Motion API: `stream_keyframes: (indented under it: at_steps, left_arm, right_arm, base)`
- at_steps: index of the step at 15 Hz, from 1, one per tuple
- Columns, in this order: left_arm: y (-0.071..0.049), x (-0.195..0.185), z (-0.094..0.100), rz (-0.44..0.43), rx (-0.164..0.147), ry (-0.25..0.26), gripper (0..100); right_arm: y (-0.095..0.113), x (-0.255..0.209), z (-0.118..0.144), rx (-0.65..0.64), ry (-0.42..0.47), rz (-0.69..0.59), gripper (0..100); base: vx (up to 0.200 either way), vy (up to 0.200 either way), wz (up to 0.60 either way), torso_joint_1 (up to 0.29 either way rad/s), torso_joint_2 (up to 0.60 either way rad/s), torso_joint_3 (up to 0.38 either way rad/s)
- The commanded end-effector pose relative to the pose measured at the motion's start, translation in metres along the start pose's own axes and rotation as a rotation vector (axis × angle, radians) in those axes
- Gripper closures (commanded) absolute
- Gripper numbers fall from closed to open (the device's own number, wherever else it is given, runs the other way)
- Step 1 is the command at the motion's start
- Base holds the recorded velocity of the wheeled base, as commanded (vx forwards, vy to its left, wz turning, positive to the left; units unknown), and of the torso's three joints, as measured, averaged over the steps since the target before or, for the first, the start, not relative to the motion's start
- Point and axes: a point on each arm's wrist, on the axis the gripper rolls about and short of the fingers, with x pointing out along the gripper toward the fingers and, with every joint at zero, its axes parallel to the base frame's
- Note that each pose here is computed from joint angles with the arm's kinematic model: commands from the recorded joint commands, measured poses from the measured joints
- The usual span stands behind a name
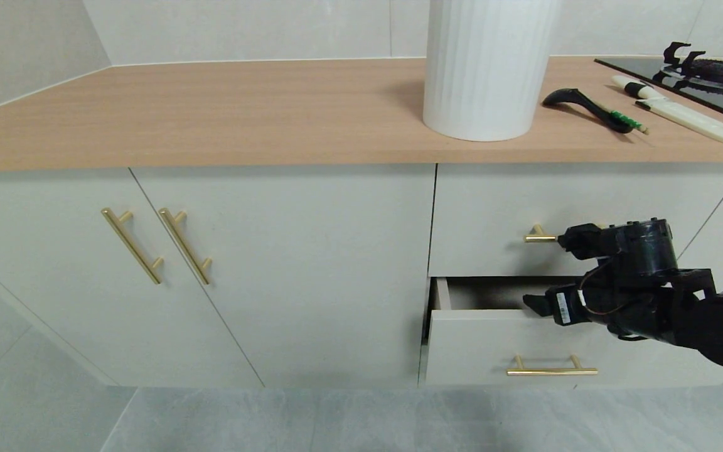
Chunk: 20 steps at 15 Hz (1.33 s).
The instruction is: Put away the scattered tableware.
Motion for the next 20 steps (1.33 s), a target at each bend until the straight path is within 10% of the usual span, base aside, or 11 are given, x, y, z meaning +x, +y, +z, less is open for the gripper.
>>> stream_keyframes:
  at_steps: [1,20]
  left_arm:
    - [0.0,0.0,0.0,0.001,0.0,0.0,0]
    - [0.0,0.0,0.0,0.001,0.0,0.0,0]
  right_arm:
    - [0.001,0.002,-0.006,-0.009,0.026,0.001,0]
    - [0.011,-0.068,-0.021,-0.217,0.433,0.088,0]
  base:
    - [0.0,0.0,0.0,0.0,0.0,0.0]
    - [0.0,0.0,0.0,0.0,0.0,0.0]
